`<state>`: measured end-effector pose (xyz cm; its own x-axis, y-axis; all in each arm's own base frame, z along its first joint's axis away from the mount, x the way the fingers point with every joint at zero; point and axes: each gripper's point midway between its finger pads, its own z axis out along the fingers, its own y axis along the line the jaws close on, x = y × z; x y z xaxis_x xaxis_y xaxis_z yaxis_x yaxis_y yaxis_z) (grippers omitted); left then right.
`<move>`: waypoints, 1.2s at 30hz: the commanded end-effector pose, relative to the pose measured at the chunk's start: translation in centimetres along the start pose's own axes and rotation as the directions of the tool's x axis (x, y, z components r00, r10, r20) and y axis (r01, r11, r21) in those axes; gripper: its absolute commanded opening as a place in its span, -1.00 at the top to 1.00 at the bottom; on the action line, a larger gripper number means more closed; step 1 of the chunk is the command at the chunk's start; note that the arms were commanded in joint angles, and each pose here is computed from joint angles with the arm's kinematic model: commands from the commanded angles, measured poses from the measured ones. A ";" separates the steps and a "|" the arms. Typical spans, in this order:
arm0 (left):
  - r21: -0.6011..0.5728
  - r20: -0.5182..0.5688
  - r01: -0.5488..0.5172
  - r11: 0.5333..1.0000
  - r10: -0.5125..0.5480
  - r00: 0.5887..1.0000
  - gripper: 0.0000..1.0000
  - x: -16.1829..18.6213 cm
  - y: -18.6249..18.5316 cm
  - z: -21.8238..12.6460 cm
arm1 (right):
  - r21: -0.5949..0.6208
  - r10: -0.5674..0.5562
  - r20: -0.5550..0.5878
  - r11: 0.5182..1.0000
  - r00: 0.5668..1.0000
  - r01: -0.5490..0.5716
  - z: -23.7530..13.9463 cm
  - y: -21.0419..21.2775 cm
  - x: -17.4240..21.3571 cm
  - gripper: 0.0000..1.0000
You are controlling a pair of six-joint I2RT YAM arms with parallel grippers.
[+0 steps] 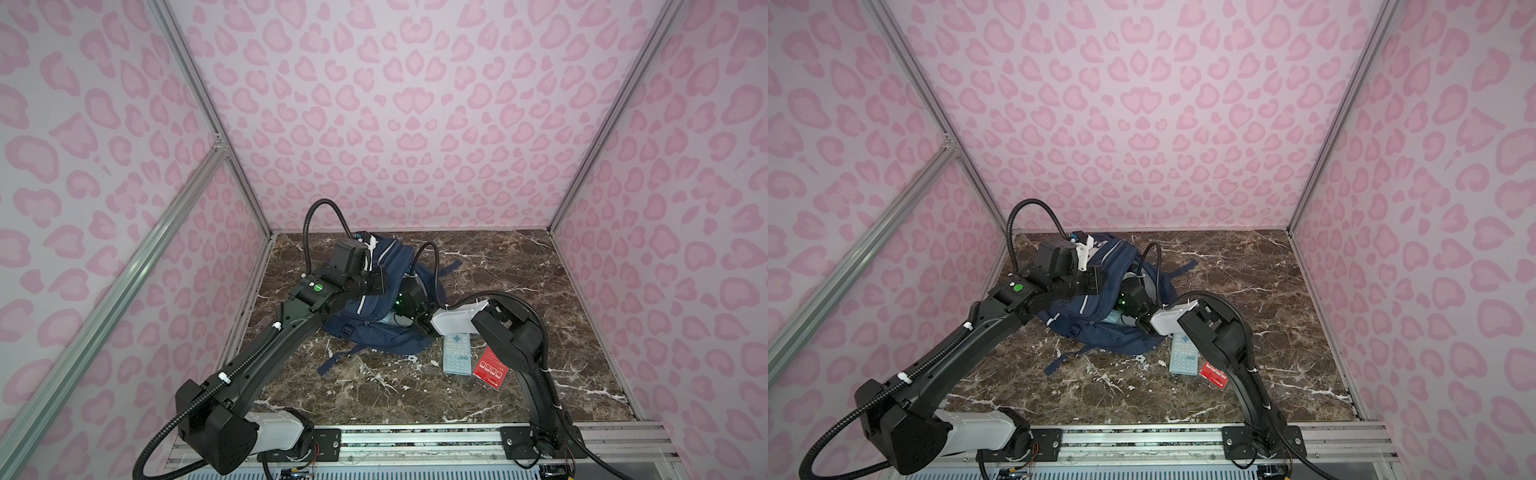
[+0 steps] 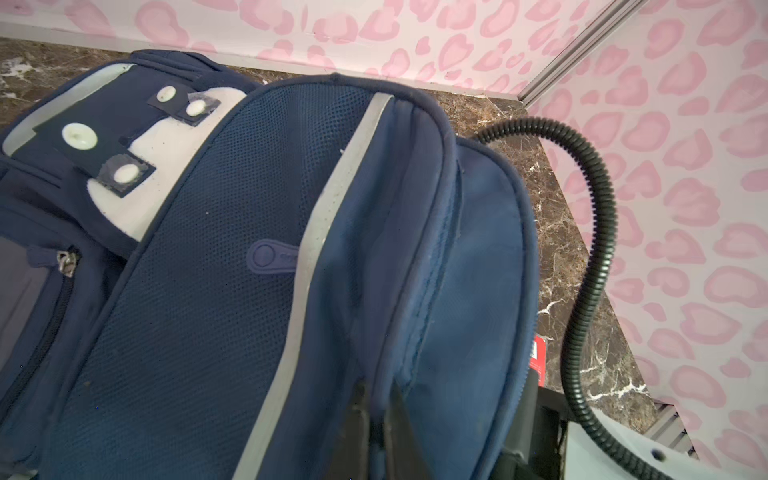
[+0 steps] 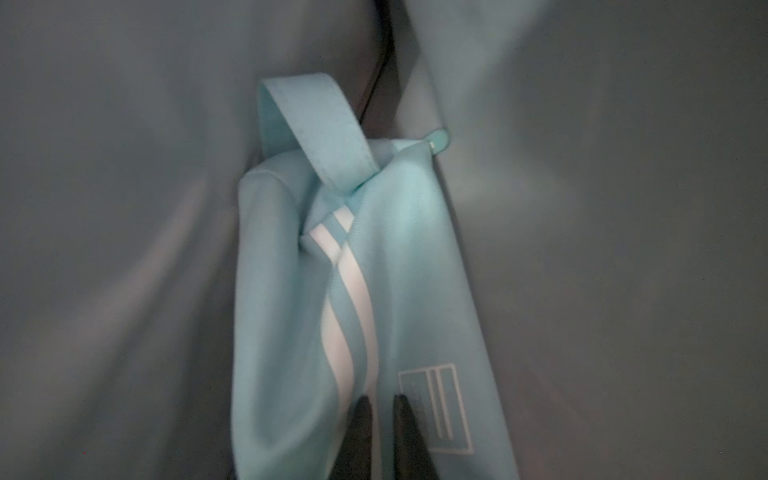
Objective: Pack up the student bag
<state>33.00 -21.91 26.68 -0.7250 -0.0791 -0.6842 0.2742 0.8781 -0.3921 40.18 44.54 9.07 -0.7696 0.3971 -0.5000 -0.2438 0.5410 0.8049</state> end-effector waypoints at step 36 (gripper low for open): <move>0.179 0.022 -0.194 0.964 0.194 0.981 -0.99 7.1 -12.7 2.2 | 0.590 -0.056 0.063 0.807 0.996 0.008 -35.8 -11.0 -4.2 -0.98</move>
<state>27.18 -30.05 24.37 -0.6434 0.0907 -0.7602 0.4069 0.8816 -0.2392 27.32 9.93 15.89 -0.6282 0.4186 -0.6559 0.1654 0.8955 0.4131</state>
